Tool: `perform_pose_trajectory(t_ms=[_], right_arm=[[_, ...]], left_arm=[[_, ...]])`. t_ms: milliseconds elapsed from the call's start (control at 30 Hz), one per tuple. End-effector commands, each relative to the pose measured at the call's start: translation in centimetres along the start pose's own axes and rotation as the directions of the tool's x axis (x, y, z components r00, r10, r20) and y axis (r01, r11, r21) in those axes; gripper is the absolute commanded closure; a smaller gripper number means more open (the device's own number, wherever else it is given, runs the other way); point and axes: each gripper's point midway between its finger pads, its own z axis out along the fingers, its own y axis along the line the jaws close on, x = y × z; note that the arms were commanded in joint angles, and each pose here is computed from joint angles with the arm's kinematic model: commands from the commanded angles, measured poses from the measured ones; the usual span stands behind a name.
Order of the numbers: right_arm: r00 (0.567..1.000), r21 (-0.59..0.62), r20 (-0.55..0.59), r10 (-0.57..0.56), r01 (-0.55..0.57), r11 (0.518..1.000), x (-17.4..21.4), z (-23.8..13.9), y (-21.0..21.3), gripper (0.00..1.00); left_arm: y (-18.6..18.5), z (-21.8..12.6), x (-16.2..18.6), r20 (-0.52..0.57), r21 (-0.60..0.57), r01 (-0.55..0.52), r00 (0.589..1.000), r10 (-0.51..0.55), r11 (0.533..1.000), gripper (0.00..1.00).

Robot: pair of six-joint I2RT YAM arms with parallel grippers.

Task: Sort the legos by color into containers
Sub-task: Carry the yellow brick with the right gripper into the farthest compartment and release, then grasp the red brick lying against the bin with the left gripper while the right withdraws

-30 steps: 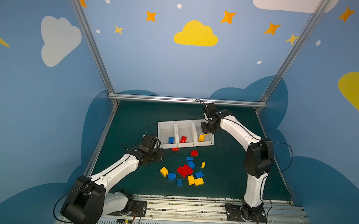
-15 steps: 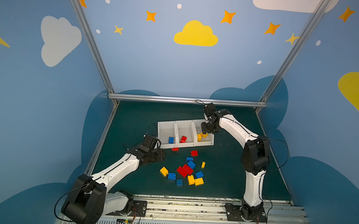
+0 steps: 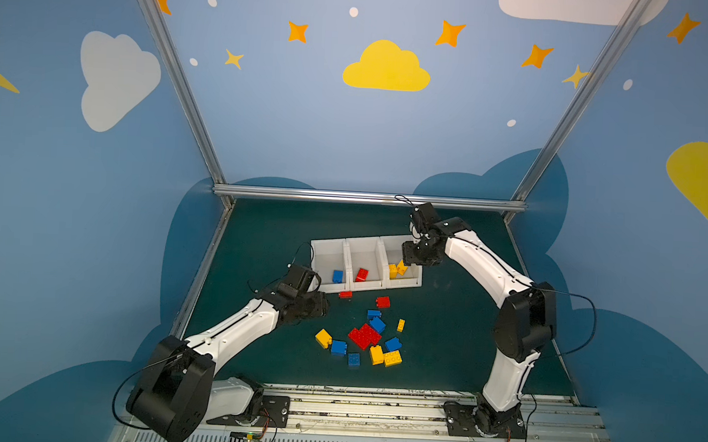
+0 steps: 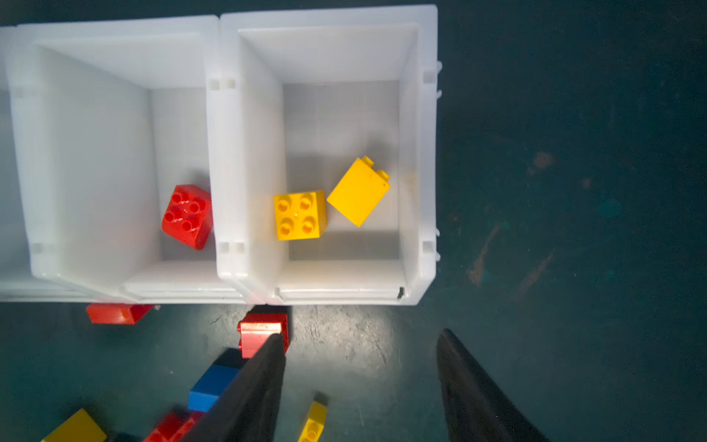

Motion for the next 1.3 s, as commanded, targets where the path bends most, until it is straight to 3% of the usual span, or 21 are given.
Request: perform_pose_trajectory(t_ms=[0,233,733,1033,1267], right_arm=[[0.999,-0.031,0.011,0.044,-0.044,0.999,1.1,-1.4,0.1,0.36],[0.995,-0.048,0.011,0.102,-0.102,0.994,3.9,-2.3,-0.6,0.36],[0.993,-0.056,-0.003,0.116,-0.116,0.992,7.3,-3.4,-2.2,0.35],[0.993,-0.067,-0.008,0.122,-0.122,0.99,7.6,-3.4,-2.5,0.35],[0.991,-0.066,-0.012,0.13,-0.131,0.989,7.8,-3.2,-2.8,0.37]], left_arm=[[-1.5,0.2,-1.0,0.002,0.024,-0.04,0.999,0.039,0.999,0.41],[-3.4,2.3,-2.0,-0.022,-0.054,-0.101,0.995,0.1,0.993,0.36],[-3.9,6.4,-3.1,-0.011,-0.243,-0.078,0.997,0.077,0.967,0.27],[-3.8,8.1,-3.5,-0.025,-0.289,-0.075,0.997,0.071,0.954,0.31],[-3.5,8.5,-3.4,-0.039,-0.318,-0.083,0.996,0.075,0.945,0.46]])
